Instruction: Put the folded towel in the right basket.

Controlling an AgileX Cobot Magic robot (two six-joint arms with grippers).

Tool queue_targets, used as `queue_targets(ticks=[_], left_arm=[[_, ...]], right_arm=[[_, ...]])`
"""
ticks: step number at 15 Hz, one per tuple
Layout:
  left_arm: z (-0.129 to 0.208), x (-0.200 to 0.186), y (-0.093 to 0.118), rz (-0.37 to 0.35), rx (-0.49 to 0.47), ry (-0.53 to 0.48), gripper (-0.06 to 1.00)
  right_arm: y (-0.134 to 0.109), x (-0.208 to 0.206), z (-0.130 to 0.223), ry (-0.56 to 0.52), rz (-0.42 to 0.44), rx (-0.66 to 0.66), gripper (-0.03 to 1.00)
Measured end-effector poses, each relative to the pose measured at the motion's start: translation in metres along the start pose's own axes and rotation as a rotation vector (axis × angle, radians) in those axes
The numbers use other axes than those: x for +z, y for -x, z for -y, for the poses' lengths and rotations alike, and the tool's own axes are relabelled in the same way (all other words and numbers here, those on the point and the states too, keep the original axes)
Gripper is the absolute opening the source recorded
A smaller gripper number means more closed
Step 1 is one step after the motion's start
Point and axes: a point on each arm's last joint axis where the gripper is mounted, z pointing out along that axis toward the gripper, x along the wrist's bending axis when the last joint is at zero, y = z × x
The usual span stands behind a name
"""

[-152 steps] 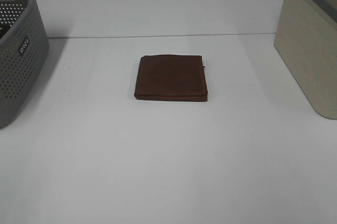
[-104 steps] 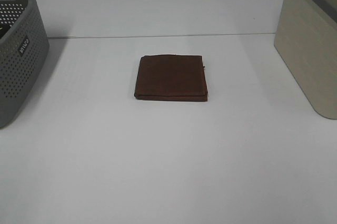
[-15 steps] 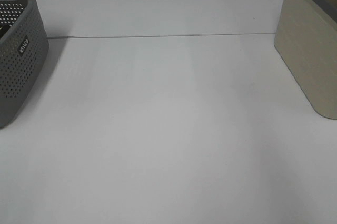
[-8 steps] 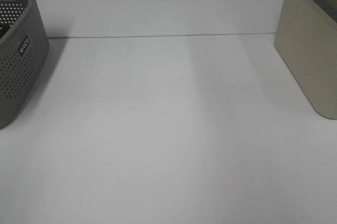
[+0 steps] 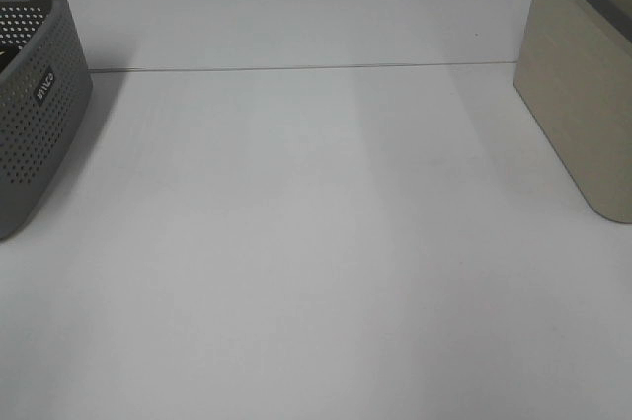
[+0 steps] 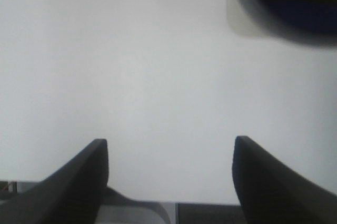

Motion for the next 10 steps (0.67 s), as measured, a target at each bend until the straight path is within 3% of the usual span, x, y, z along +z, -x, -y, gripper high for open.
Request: queue_targets(ticks=[2, 5, 7, 10], left_arm=[[0.0, 0.0, 0.0, 0.0, 0.0, 0.0, 0.97], [0.0, 0.0, 0.0, 0.0, 0.0, 0.0, 0.97], [0.0, 0.0, 0.0, 0.0, 0.0, 0.0, 0.97], [0.0, 0.0, 0.0, 0.0, 0.0, 0.0, 0.97]], right_arm=[[0.002, 0.018, 0.049, -0.067, 0.001, 0.013, 0.64], [0.004, 0.032, 0.107, -0.081, 0.004, 0.021, 0.64], [0.002, 0.024, 0.152, 0.001, 0.007, 0.009, 0.64], [0.002, 0.012, 0.18, 0.15, 0.024, -0.014, 0.64]])
